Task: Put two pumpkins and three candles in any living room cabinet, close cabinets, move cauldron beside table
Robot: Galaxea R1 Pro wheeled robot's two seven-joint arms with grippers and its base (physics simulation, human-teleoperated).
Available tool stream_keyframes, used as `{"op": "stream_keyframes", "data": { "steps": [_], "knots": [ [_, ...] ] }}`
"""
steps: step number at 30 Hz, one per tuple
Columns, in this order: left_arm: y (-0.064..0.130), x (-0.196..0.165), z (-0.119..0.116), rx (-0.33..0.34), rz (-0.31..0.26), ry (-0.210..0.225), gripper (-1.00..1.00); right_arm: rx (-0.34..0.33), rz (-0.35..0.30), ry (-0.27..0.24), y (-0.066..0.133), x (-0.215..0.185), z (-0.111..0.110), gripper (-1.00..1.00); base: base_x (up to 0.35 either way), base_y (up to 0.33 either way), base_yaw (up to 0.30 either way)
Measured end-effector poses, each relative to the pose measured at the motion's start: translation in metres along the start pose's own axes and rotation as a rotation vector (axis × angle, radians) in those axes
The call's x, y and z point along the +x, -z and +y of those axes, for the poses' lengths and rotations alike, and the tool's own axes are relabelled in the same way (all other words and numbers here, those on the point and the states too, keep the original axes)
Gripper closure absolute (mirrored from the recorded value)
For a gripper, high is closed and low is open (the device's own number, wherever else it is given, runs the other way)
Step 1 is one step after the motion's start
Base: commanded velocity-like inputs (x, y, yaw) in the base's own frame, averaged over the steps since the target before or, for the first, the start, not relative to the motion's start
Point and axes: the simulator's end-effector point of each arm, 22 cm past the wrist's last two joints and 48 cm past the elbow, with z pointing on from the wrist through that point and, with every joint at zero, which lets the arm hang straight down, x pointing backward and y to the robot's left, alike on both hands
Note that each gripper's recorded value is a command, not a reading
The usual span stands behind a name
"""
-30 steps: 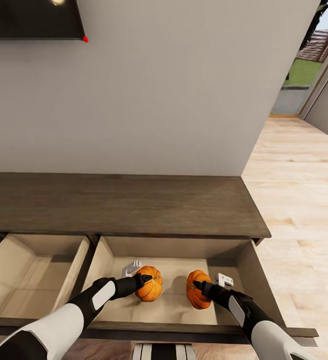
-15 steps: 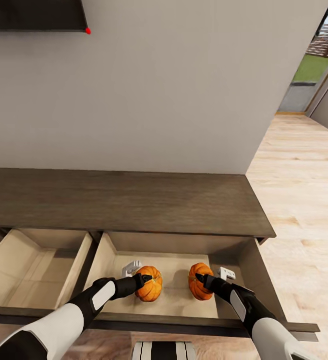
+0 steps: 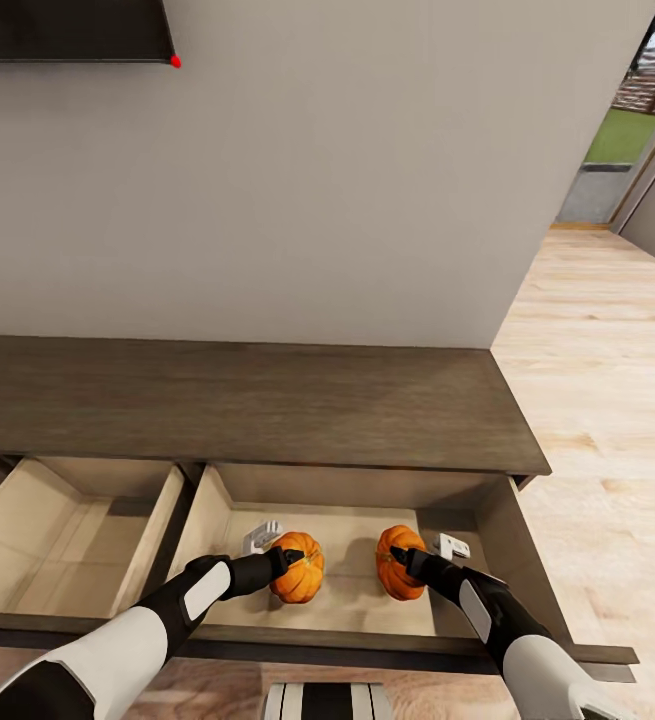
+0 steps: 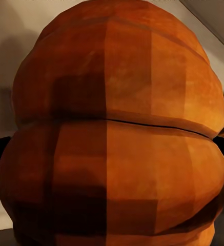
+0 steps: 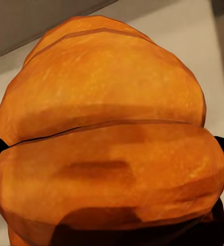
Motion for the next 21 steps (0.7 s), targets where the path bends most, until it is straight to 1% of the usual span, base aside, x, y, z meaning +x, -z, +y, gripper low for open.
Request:
{"op": "stream_keyframes", "data": {
  "steps": [6, 7, 16, 17, 19, 21],
  "knots": [
    [0.000, -0.001, 0.001, -0.001, -0.001, 0.001, 1.00, 0.000, 0.002, 0.000, 0.000, 0.000, 0.000, 1.00, 0.000, 0.000, 0.000],
    [0.000, -0.001, 0.001, -0.001, -0.001, 0.001, 1.00, 0.001, 0.002, 0.001, 0.000, 0.000, 0.000, -1.00, 0.000, 0.000, 0.000],
    [0.000, -0.001, 0.001, 0.000, -0.002, 0.001, 1.00, 0.010, 0.022, -0.003, -0.003, 0.002, -0.002, -1.00, 0.000, 0.000, 0.000],
    [0.000, -0.001, 0.001, 0.000, -0.002, 0.000, 1.00, 0.015, 0.017, -0.003, -0.002, 0.002, -0.003, -1.00, 0.000, 0.000, 0.000],
    [0.000, -0.001, 0.000, 0.000, -0.001, 0.000, 1.00, 0.035, -0.001, 0.004, 0.002, -0.002, -0.013, -1.00, 0.000, 0.000, 0.000],
    [0.000, -0.001, 0.000, 0.001, -0.001, 0.000, 1.00, 0.041, -0.018, 0.010, 0.004, -0.011, -0.015, -1.00, 0.000, 0.000, 0.000]
  ]
}}
